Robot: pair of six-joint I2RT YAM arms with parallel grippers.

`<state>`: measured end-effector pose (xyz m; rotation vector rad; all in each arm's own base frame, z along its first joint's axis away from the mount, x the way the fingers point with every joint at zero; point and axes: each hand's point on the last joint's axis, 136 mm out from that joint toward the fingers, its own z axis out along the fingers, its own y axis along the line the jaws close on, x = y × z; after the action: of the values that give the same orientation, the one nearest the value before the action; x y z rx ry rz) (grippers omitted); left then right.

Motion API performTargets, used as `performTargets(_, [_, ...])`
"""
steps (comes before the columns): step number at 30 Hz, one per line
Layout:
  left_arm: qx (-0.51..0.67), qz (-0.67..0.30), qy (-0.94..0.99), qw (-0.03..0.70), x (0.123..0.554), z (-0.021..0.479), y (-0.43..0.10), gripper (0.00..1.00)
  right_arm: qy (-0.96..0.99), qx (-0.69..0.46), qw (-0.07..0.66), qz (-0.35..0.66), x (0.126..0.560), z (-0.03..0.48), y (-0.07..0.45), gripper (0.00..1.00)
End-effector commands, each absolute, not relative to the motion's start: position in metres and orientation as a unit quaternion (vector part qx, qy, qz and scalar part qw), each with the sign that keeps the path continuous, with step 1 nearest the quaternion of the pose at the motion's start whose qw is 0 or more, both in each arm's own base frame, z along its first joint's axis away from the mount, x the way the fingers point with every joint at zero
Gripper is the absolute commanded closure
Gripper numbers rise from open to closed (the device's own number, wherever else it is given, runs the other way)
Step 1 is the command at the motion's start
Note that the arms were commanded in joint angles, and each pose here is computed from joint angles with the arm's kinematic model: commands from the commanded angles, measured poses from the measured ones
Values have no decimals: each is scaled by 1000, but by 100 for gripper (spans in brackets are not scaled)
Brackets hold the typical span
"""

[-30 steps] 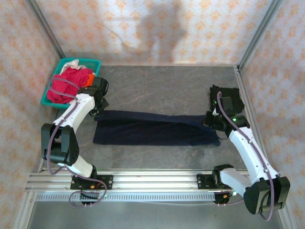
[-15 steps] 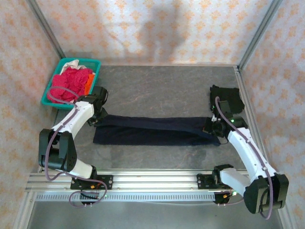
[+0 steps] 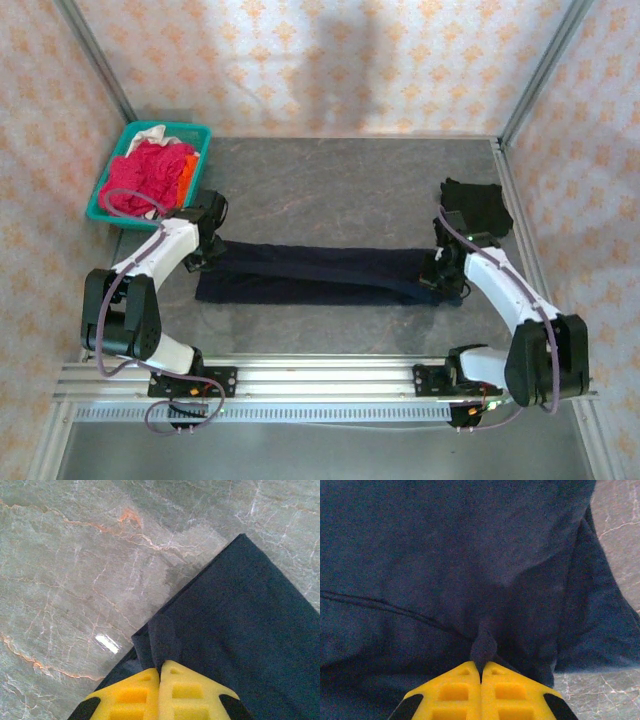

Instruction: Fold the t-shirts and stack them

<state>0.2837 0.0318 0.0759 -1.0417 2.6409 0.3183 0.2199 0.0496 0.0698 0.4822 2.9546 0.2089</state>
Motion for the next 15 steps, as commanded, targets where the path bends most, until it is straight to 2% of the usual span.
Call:
performTargets(1, [-371,133,908,146,279,71,40,100,982,169,66,51,222,62,45,100])
performTargets(12, [-377,129,909,126,263,55,37,99,983,172,48,45,232,41,46,99])
performTargets(14, [-378,133,908,123,260,54,38,93,982,173,52,49,234,43,47,91])
performTargets(15, [-379,133,907,124,260,55,38,88,982,173,58,52,236,46,48,84])
